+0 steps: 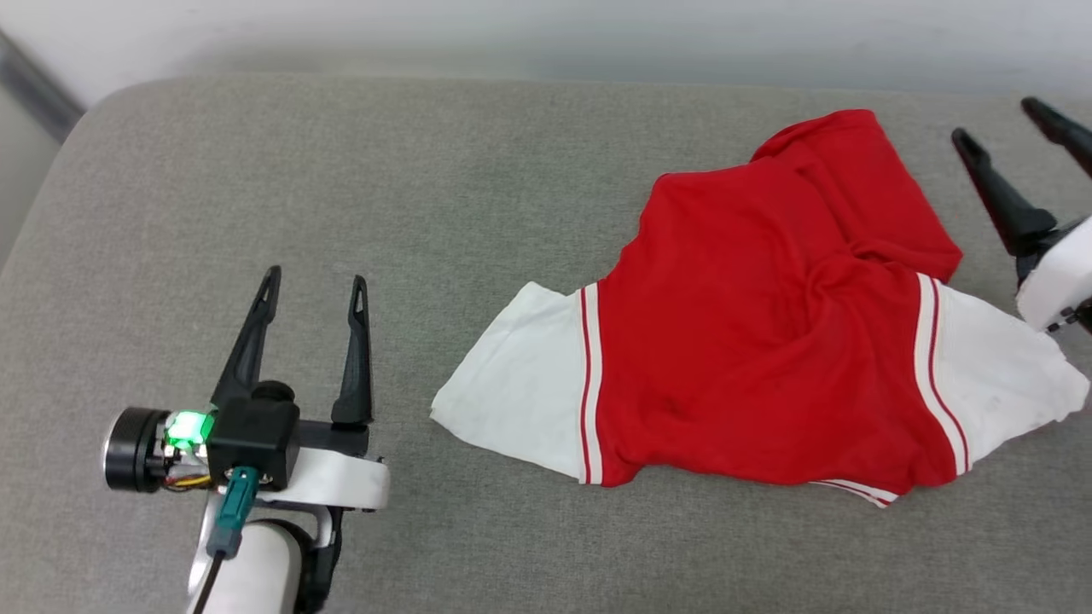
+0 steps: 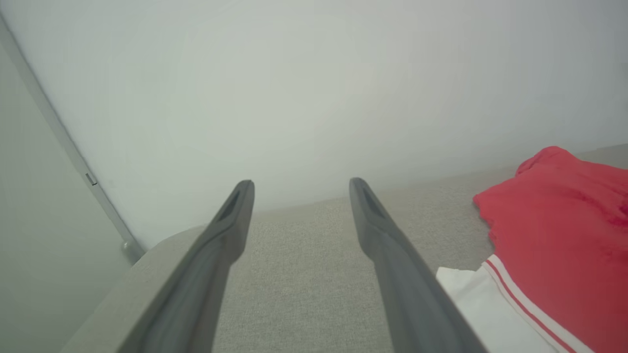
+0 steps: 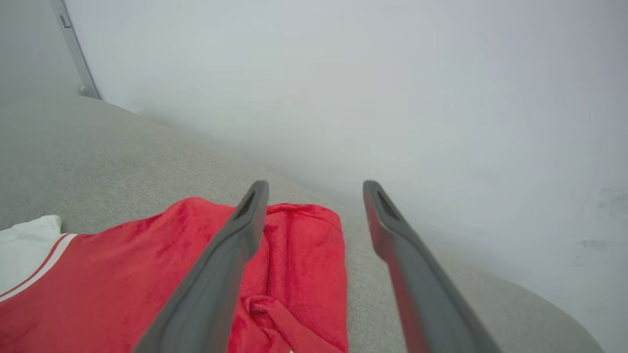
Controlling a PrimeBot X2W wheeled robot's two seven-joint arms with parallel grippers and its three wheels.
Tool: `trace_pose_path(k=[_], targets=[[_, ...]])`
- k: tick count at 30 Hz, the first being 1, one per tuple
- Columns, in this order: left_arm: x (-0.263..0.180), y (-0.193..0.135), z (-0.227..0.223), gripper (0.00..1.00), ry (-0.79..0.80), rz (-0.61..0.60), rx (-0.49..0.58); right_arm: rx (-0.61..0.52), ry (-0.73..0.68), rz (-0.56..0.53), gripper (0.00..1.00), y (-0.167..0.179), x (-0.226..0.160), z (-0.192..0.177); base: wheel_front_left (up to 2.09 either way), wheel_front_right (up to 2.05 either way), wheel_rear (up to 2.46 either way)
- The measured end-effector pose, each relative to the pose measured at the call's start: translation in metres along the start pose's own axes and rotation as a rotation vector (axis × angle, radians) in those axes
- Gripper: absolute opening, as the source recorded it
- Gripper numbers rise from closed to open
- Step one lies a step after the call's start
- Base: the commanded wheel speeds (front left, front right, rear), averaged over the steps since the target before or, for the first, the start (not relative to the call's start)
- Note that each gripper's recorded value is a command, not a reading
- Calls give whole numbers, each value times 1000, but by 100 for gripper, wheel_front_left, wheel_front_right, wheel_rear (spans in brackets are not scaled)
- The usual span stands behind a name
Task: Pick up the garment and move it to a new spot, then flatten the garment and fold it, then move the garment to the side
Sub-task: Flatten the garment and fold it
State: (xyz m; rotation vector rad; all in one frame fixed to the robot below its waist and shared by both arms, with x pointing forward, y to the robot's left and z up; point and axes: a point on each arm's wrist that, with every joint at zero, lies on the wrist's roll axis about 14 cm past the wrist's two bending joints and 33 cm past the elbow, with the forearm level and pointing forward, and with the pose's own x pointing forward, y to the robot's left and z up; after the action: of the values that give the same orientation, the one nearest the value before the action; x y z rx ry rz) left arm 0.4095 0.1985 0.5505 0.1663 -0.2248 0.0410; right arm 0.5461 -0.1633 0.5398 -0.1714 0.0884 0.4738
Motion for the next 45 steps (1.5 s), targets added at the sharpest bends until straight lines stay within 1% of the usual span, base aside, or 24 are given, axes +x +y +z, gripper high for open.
trace_pose_path(k=[4, 8, 11, 16, 18, 21, 25, 28, 30, 35, 36, 38, 40, 45], targets=[[11, -6, -6, 100, 18, -101, 43, -16, -133, -72, 100, -14, -19, 18, 0, 0, 0], [31, -23, -3, 100, 53, -234, 52, -22, -199, -131, 100, -16, -39, 22, 0, 0, 0], [41, -31, -4, 100, 108, -302, 71, -12, -251, -169, 100, -10, -54, 23, 0, 0, 0], [49, -46, -20, 100, 278, -402, 76, 15, -351, -240, 100, 4, -81, 32, 0, 0, 0], [44, -60, -30, 100, 378, -479, 76, 20, -378, -263, 100, 10, -91, 34, 0, 0, 0], [33, -76, -39, 100, 519, -592, 70, 31, -380, -296, 100, 17, -103, 28, 0, 0, 0], [19, -79, -51, 100, 711, -701, 114, 66, -361, -317, 100, 25, -111, 16, 0, 0, 0], [6, -82, -61, 100, 859, -774, 143, 66, -351, -318, 100, 28, -112, 12, 0, 0, 0], [3, -80, -66, 100, 936, -803, 178, 69, -347, -322, 100, 28, -113, 10, 0, 0, 0], [-8, -82, -84, 100, 1109, -859, 200, 71, -340, -326, 100, 28, -111, 7, 0, 0, 0], [-10, -83, -88, 100, 1142, -870, 192, 71, -340, -326, 100, 28, -110, 7, 0, 0, 0], [-14, -88, -97, 100, 1207, -881, 120, 70, -339, -328, 100, 26, -109, 6, 0, 0, 0], [-20, -85, -110, 100, 1268, -891, 175, 68, -340, -329, 100, 25, -107, 6, 0, 0, 0], [-39, -84, -138, 100, 1393, -928, 217, 70, -322, -344, 100, 21, -104, -1, 0, 0, 0]])
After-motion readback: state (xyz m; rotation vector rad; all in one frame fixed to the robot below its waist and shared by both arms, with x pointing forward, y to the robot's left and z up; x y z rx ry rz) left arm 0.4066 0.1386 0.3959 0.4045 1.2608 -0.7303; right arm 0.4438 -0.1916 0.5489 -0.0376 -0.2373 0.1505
